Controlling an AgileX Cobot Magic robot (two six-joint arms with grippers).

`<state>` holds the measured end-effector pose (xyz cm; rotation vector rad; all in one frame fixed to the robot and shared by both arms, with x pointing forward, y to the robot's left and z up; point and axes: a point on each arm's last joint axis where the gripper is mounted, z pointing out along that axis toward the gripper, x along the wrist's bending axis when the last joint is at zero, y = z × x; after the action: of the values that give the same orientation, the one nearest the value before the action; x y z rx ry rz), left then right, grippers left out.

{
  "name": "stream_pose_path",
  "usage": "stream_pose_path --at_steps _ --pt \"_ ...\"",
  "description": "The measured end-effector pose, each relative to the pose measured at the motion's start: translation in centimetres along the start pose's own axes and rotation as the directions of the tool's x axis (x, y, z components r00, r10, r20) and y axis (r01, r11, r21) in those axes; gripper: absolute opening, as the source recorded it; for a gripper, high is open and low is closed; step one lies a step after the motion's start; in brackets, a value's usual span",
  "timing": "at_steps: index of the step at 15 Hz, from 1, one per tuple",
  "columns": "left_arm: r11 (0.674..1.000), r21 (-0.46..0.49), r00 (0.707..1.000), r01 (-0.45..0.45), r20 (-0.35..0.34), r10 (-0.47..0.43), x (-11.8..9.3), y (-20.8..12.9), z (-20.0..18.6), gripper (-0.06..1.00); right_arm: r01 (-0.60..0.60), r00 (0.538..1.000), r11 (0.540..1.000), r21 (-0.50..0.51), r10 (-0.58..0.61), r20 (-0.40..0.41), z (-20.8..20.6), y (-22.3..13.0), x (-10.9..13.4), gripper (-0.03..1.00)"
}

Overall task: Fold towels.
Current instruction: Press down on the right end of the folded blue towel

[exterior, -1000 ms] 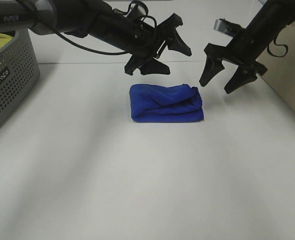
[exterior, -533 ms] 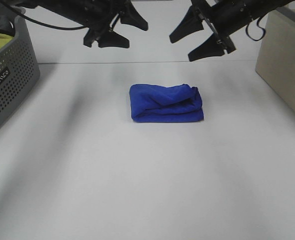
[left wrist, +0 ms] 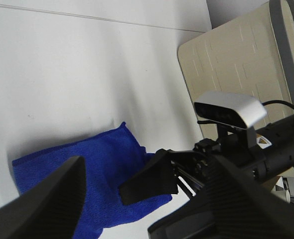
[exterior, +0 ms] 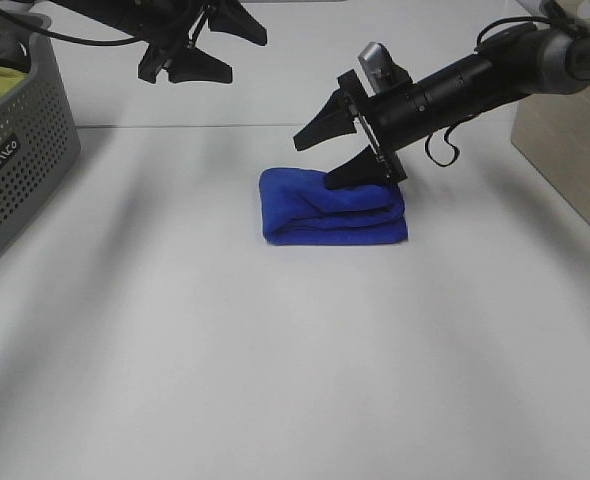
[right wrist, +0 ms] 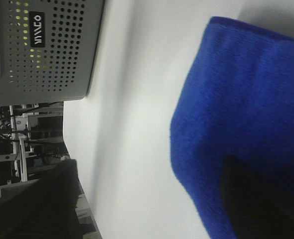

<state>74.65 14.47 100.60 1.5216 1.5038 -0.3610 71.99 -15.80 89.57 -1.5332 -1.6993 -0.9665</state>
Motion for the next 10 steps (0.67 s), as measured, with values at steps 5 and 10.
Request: stream_pose_path --at_steps 5,10 --pt "1.000 0.002 1.000 -0.006 -0.008 0.006 0.1 0.0 0.0 0.66 -0.005 0.999 1.000 -0.009 0.006 0.048 -1.5 0.2 -2.6 0.76" --pt "1.000 0.002 1.000 -0.006 -0.009 0.006 0.1 0.0 0.0 0.66 0.049 0.986 0.999 0.004 -0.049 0.157 -3.9 0.2 -2.4 0.76"
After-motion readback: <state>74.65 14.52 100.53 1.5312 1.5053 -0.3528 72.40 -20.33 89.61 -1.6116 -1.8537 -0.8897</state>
